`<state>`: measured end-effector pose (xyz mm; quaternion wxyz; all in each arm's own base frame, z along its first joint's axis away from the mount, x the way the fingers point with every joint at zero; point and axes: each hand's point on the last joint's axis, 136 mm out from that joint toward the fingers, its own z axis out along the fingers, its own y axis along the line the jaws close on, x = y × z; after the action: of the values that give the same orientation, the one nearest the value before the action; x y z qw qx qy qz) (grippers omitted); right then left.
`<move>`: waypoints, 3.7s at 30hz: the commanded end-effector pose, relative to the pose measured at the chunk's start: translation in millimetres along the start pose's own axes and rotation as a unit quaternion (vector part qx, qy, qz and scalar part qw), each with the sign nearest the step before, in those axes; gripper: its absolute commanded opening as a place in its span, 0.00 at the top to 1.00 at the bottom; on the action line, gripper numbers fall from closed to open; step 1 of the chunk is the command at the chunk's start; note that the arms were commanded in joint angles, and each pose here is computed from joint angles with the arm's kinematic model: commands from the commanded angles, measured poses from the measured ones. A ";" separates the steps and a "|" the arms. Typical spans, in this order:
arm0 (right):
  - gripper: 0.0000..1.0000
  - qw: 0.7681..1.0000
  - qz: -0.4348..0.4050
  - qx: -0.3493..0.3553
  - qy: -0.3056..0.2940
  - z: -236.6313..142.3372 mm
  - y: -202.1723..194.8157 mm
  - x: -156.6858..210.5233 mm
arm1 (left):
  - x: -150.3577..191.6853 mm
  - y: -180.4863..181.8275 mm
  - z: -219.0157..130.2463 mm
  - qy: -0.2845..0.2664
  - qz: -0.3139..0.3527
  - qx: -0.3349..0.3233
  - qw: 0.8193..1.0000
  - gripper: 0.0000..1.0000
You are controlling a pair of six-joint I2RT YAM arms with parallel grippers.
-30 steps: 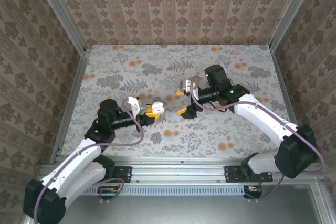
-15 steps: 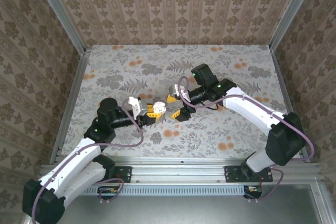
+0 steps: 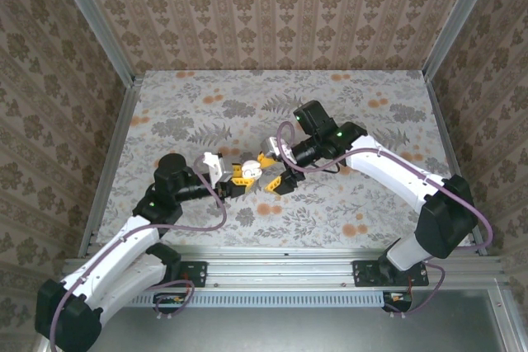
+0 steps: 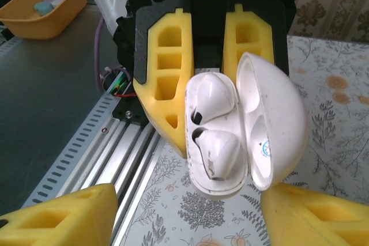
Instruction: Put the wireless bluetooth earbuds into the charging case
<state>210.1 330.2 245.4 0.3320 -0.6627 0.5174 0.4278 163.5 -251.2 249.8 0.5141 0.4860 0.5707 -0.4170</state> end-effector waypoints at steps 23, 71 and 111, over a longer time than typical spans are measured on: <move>0.46 0.995 -0.062 0.074 -0.013 -27.1 -0.7 -22.0 | -13.3 -0.6 1.7 -0.007 0.024 0.007 1.000 0.86; 0.86 0.992 0.085 0.063 0.067 -56.5 -0.8 46.5 | 18.5 55.5 -6.6 0.040 -0.058 -0.167 0.983 0.22; 0.82 0.815 0.476 0.137 0.300 -100.4 -82.9 251.4 | 88.4 154.9 -39.4 0.183 -0.227 -0.391 0.873 0.06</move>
<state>334.1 168.8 62.4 0.0195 -0.3899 0.8869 0.2471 298.1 -182.9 161.6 0.4373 0.2050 0.8597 -0.1663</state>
